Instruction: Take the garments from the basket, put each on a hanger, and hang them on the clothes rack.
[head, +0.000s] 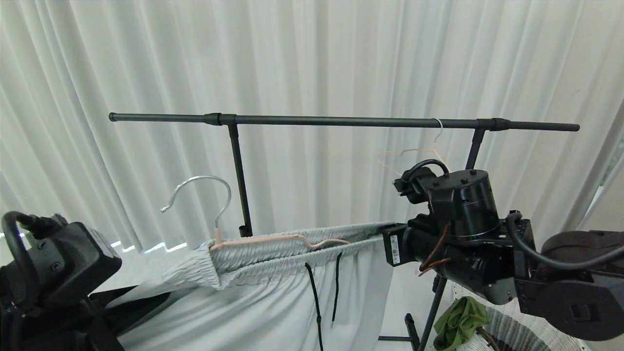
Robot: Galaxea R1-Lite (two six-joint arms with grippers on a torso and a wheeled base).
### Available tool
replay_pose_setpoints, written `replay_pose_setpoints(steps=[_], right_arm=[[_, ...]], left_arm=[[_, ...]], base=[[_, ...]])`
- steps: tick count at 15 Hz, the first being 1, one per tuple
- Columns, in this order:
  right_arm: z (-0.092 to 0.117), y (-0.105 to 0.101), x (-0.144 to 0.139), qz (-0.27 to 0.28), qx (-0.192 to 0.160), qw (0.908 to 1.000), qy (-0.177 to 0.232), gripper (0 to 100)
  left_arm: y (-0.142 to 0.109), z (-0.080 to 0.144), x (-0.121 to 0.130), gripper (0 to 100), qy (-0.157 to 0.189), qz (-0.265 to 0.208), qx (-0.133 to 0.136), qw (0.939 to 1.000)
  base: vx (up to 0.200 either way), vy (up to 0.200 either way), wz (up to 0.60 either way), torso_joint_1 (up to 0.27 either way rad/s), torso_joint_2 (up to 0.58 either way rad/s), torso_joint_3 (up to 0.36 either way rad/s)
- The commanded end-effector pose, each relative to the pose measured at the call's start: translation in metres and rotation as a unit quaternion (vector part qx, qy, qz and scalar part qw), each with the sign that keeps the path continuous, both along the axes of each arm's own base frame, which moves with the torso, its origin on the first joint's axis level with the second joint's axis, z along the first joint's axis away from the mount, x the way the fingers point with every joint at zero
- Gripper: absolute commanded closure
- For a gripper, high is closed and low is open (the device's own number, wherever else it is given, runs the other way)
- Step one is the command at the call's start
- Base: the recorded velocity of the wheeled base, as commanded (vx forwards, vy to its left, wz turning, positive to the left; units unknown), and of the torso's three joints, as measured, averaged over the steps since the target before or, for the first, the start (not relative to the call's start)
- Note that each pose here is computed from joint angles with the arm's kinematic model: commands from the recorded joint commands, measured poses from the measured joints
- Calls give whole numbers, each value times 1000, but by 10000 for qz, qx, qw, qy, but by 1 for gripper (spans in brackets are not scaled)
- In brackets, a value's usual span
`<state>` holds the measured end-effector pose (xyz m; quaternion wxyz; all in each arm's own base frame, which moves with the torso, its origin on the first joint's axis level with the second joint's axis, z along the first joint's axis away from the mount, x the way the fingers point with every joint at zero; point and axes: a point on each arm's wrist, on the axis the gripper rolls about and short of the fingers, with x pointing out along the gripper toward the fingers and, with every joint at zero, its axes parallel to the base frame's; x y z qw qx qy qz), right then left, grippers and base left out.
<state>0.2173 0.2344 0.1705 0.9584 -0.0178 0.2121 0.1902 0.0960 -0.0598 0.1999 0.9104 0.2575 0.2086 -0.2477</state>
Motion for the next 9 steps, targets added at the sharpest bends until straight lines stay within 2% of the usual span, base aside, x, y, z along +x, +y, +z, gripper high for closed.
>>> replay_pose_setpoints(steps=[1,3,5,9], right_arm=[[9,-2,-4,60,71,9999,-103,100],[16,1,-16,236,125,9995,-146,100],[23,4,-34,504,75,9986,-100,100],[29,17,-79,1269,-127,9918,49,100]], left_arm=[[1,-14,1,100,114,110,458,9988],[-2,-18,6,100,224,188,548,9981],[-4,-15,13,100,132,387,549,9977],[-8,-11,20,100,-90,454,269,9986]], base=[[0,0,0,0,0,0],[0,0,0,0,0,0],[0,0,0,0,0,0],[0,0,0,0,0,0]])
